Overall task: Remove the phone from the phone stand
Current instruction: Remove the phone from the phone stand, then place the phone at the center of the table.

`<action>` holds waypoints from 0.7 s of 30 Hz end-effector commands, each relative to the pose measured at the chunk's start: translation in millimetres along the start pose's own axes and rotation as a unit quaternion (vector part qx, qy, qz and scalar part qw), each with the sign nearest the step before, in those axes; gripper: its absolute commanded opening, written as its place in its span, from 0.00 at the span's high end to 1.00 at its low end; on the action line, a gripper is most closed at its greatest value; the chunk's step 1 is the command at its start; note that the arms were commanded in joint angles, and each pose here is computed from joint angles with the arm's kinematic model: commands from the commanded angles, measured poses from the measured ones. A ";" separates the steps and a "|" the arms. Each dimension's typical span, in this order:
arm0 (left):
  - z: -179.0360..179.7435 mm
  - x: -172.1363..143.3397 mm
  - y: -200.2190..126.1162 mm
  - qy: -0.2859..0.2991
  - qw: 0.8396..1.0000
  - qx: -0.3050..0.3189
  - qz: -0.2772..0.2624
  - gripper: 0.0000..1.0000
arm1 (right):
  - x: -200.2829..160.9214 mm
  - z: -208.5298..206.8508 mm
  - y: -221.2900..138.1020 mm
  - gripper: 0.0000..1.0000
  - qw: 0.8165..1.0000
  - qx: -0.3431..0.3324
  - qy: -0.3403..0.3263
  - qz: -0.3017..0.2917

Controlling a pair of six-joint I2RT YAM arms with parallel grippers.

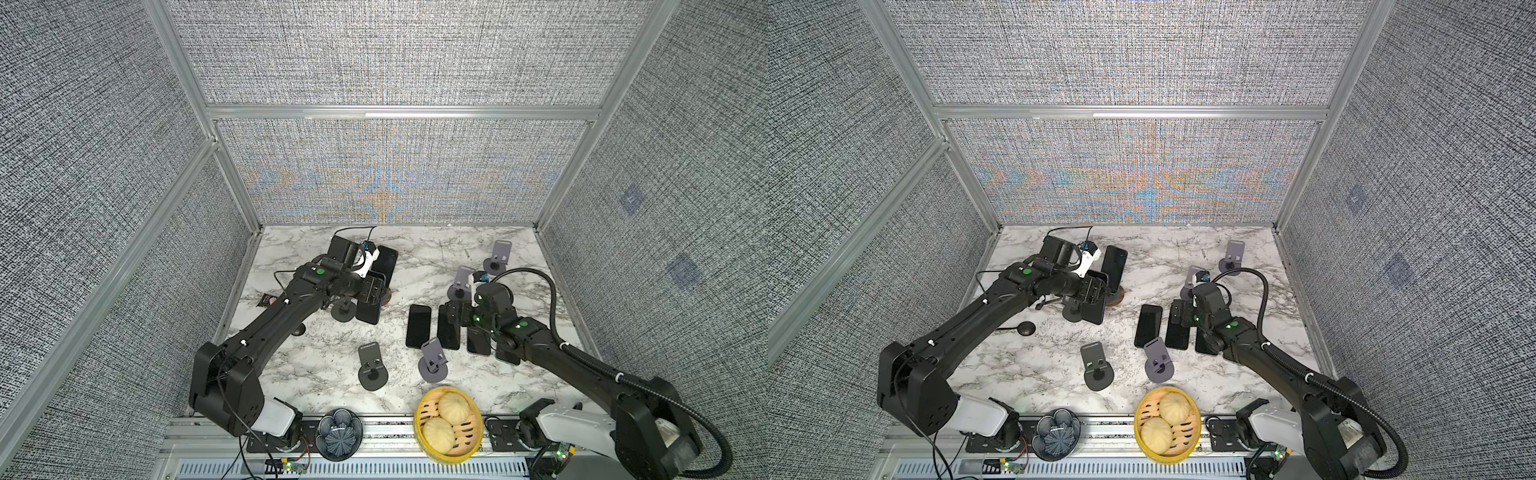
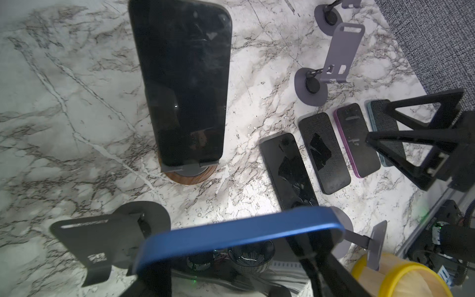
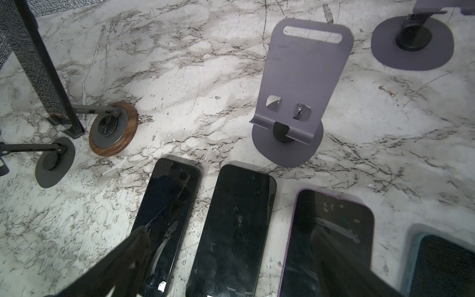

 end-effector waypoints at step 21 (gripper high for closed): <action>-3.4 -60.7 83.4 -0.014 0.996 0.040 0.076 0.39 | 1.4 -7.5 5.5 0.01 1.000 -0.029 0.004 0.000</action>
Point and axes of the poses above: each gripper's point midway between its finger pads, its own y axis out along the fingers, its own z axis along the line the jaws close on, x = y × z, the point moved 3 cm from there along -y, back along the fingers, and after that the axes turned 11 degrees about -y, right-handed, at the moved point
